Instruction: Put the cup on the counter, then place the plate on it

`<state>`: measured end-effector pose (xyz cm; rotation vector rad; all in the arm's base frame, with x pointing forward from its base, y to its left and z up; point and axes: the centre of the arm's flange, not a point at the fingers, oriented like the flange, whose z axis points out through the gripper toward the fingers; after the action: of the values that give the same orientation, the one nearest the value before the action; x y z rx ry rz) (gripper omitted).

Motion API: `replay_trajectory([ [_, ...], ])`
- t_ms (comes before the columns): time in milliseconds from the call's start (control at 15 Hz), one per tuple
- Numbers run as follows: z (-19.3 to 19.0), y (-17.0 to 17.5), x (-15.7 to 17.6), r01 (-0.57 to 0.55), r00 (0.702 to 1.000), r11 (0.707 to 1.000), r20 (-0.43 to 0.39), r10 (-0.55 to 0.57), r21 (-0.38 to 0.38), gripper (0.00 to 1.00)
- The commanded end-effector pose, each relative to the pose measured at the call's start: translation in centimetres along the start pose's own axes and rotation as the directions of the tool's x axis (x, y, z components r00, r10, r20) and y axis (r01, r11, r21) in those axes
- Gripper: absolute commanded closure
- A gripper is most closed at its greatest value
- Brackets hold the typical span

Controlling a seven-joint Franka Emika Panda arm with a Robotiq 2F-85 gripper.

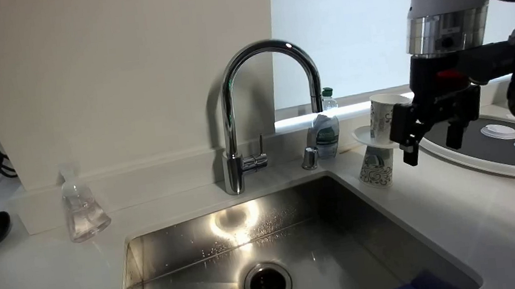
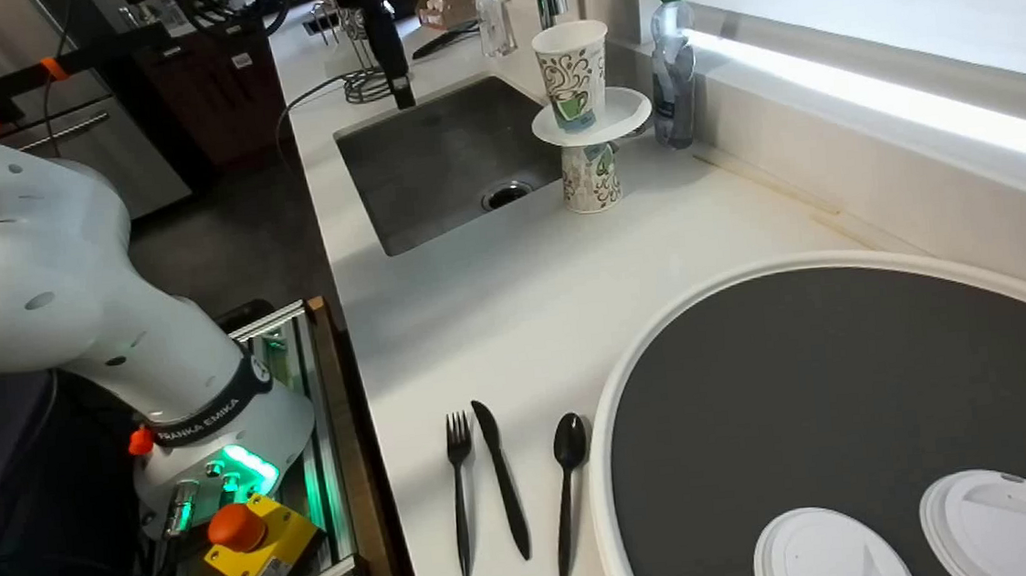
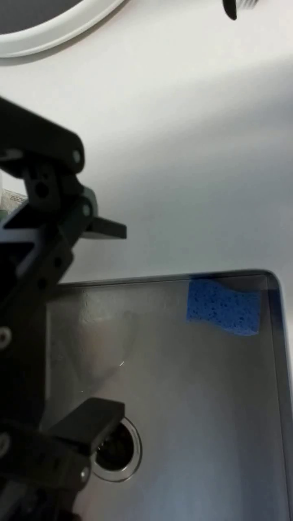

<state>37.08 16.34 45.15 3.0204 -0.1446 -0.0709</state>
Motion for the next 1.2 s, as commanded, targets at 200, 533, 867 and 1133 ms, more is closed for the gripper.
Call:
replay_trajectory([
  [200, -0.4, 2.3, 1.7, -0.125, 0.992, 0.99, 0.015, 0.124, 0.062, 0.0],
  [533, -2.1, 5.9, 3.5, -0.265, 0.963, 0.956, -0.013, 0.268, 0.126, 0.0],
  [867, -3.4, 8.0, 5.0, -0.389, 0.91, 0.906, -0.086, 0.406, 0.17, 0.0],
  [1133, -3.5, 8.8, 5.8, -0.479, 0.851, 0.854, -0.131, 0.509, 0.204, 0.0],
])
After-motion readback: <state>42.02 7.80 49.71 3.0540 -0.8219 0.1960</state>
